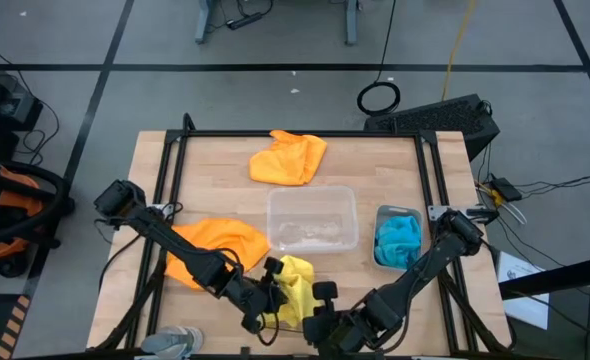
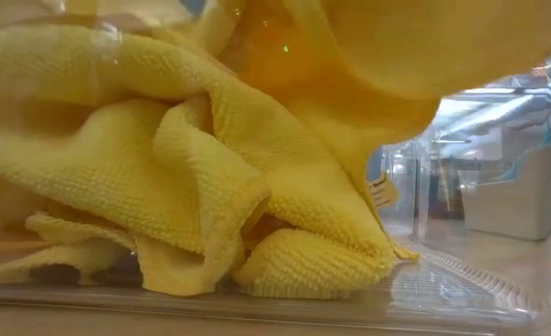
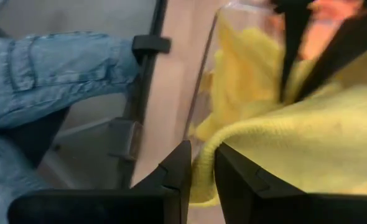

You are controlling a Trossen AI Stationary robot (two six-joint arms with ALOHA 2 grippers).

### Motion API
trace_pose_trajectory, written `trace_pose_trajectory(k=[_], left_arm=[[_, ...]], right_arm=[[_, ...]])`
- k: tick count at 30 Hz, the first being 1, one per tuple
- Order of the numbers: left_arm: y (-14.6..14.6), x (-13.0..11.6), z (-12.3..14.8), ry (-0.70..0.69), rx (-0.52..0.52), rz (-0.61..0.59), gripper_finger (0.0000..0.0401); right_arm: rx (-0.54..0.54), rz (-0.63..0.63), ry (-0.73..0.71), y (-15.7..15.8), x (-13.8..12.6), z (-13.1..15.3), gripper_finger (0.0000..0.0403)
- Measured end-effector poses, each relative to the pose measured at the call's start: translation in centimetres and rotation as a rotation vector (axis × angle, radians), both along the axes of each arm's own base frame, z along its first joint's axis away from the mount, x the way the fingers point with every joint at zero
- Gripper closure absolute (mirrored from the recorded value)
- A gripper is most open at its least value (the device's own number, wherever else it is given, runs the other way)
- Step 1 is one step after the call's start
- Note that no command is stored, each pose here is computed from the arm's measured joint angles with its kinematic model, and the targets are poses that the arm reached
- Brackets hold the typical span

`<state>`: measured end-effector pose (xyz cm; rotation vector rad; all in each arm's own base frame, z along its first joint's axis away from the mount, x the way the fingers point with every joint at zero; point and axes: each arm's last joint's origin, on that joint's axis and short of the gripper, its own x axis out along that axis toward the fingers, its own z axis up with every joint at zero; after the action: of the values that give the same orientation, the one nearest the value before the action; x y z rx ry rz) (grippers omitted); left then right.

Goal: Sort microfiber towel by color & place in baskets
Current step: Put the yellow microfiber cloth into the transparent bin

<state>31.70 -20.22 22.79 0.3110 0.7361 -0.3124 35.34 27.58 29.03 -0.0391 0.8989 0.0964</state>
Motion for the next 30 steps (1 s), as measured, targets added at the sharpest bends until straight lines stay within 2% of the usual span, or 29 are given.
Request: trace_pose_trajectory(k=[5, 12, 19, 23, 27, 30], left_arm=[[-0.9, -0.2, 0.2, -0.001, -0.053, -0.13, 0.0347], [-2.2, -1.6, 0.9, -0.01, -0.042, -0.199, 0.0347], [-3.2, -3.0, 2.6, -0.061, -0.012, -0.194, 0.0347], [-3.4, -3.5, 2.8, -0.068, 0.016, -0.179, 0.0347], [-3.5, -3.9, 2.4, -0.034, 0.039, -0.176, 0.0347], [-3.2, -4.0, 1.9, -0.011, 0.028, -0.148, 0.0347]], right_arm=[[-0.172, -0.056, -0.081, -1.1, 0.5, 0.1, 0.0342], [-0.094, -0.068, 0.018, -1.8, 0.6, -0.2, 0.0343], [-0.247, -0.103, -0.032, -3.3, 1.5, -0.5, 0.0367], [-0.214, -0.11, 0.012, -4.8, 2.4, -2.0, 0.0397], [-0.207, -0.114, 0.054, -5.4, 2.6, -4.3, 0.0398], [-0.153, -0.114, 0.089, -5.4, 2.5, -5.6, 0.0401]])
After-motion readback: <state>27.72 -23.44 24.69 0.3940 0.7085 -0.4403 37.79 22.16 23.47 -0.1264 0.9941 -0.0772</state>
